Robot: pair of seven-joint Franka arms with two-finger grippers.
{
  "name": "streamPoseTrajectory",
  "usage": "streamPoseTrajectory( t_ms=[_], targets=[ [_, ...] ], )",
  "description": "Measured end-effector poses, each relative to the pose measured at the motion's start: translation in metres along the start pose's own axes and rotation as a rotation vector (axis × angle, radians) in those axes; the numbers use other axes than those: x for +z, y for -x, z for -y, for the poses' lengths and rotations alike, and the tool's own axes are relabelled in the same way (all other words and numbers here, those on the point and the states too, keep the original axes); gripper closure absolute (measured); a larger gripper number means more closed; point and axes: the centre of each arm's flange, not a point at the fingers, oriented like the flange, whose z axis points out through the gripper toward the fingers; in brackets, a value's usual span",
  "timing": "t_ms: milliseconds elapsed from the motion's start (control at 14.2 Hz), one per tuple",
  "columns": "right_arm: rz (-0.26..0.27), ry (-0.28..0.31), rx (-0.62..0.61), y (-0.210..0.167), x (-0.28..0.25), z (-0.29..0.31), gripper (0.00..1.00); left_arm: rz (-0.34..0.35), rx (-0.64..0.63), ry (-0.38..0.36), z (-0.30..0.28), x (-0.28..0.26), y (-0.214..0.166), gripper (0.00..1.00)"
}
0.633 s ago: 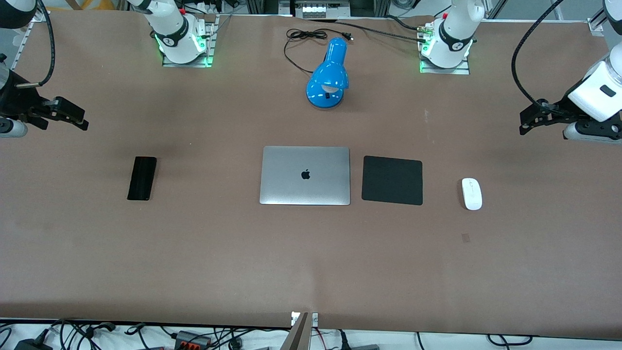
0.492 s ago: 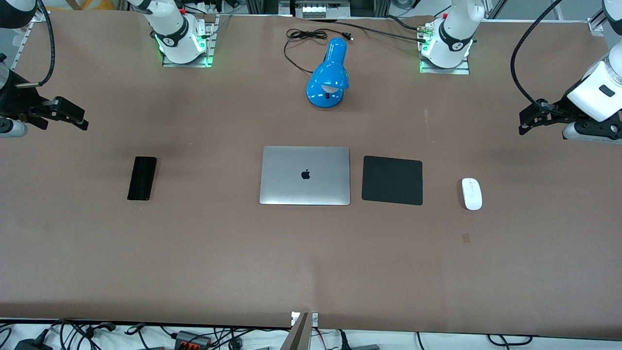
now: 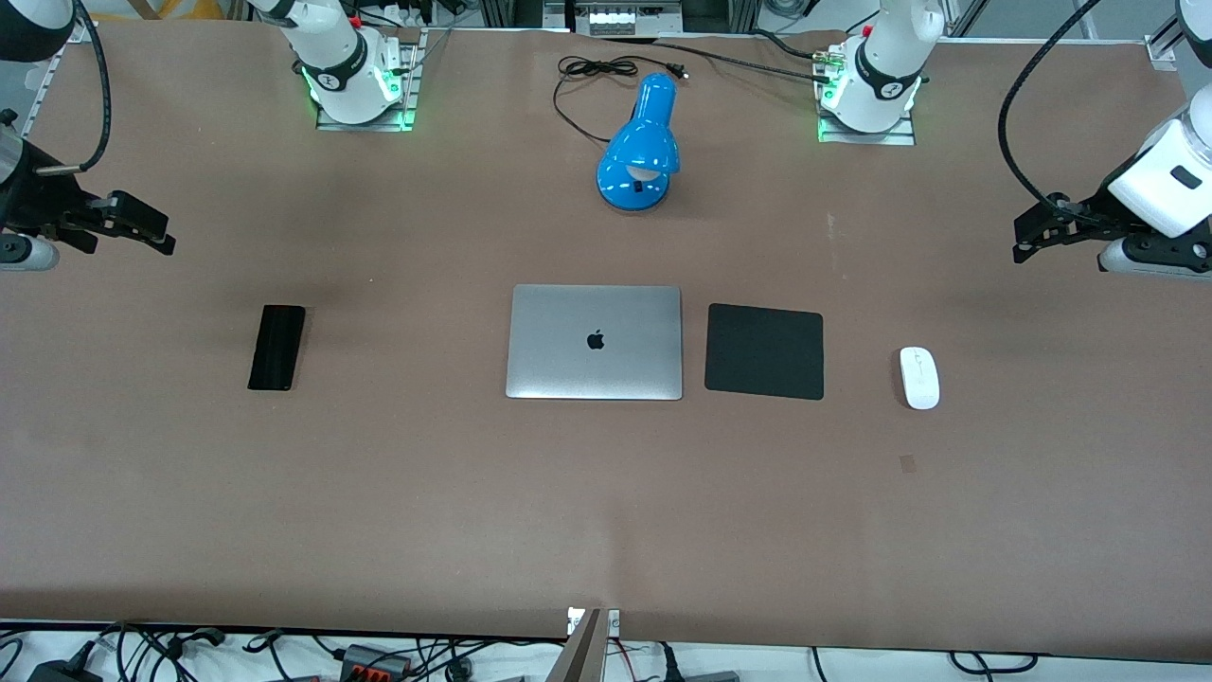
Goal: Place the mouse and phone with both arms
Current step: 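Lower the left gripper to the white mouse while the right gripper reaches the phone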
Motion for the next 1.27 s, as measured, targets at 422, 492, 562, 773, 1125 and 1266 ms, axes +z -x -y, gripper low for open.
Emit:
streamPoseTrajectory(
  t_ms=[422, 492, 562, 773, 1125, 1266],
  targets=[
    [0.11, 0.006, 0.015, -0.024, 0.066, -0.009, 0.0, 0.105, -0.049, 0.012, 0.027, 0.023, 0.004, 0.0],
    [0.146, 0.017, 0.015, -0.03, 0.087, -0.01, 0.0, 0.138, -0.055, 0.017, 0.032, 0.038, 0.0, 0.0],
    [0.183, 0.029, 0.017, -0.036, 0.112, -0.012, 0.0, 0.185, -0.057, 0.023, 0.035, 0.062, -0.007, 0.0],
    [0.236, 0.046, 0.041, -0.055, 0.176, -0.014, 0.0, 0.236, -0.061, 0.036, 0.044, 0.165, -0.047, 0.0],
    [0.17, 0.062, 0.047, -0.068, 0.236, -0.017, 0.0, 0.064, -0.058, 0.027, 0.044, 0.324, -0.079, 0.0],
    [0.126, 0.061, 0.055, -0.062, 0.266, -0.024, 0.0, 0.007, -0.056, 0.023, 0.039, 0.363, -0.065, 0.0]
  ],
)
